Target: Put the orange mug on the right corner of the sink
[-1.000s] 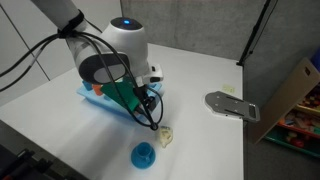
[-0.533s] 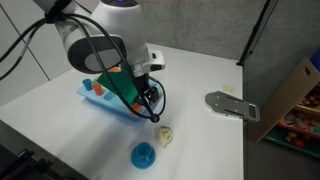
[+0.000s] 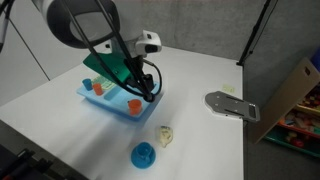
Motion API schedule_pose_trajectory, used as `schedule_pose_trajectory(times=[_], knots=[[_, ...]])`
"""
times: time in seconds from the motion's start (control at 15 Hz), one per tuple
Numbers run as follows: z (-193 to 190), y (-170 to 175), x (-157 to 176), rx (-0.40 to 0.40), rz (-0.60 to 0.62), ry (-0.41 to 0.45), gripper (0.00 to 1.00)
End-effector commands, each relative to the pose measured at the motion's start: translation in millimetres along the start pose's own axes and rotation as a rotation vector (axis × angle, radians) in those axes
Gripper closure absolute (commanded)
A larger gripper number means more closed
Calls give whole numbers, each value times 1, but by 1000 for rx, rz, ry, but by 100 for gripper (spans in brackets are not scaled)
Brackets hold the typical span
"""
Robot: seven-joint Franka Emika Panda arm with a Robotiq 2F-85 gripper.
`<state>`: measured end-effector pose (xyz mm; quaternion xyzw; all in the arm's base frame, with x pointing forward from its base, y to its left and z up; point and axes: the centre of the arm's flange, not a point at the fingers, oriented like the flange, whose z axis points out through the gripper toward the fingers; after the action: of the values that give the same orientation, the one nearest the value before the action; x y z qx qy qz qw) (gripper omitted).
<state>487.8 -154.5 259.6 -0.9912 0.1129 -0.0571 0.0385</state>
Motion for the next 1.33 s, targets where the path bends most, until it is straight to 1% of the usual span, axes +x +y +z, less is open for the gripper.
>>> schedule_pose_trajectory(times=[0.0,0.2,0.4,0.73,0.93,1.27], knots=[[-48,-7,-7,-28,26,-36,0],[-75,-6,-12,-38,42,-68,0],[-103,-4,-22,-27,45,-90,0],[-150,-1,-43,-16,51,-108,0],[-179,-4,-50,-46,56,-88,0],[-220,-12,-64,-111,42,-86,0]])
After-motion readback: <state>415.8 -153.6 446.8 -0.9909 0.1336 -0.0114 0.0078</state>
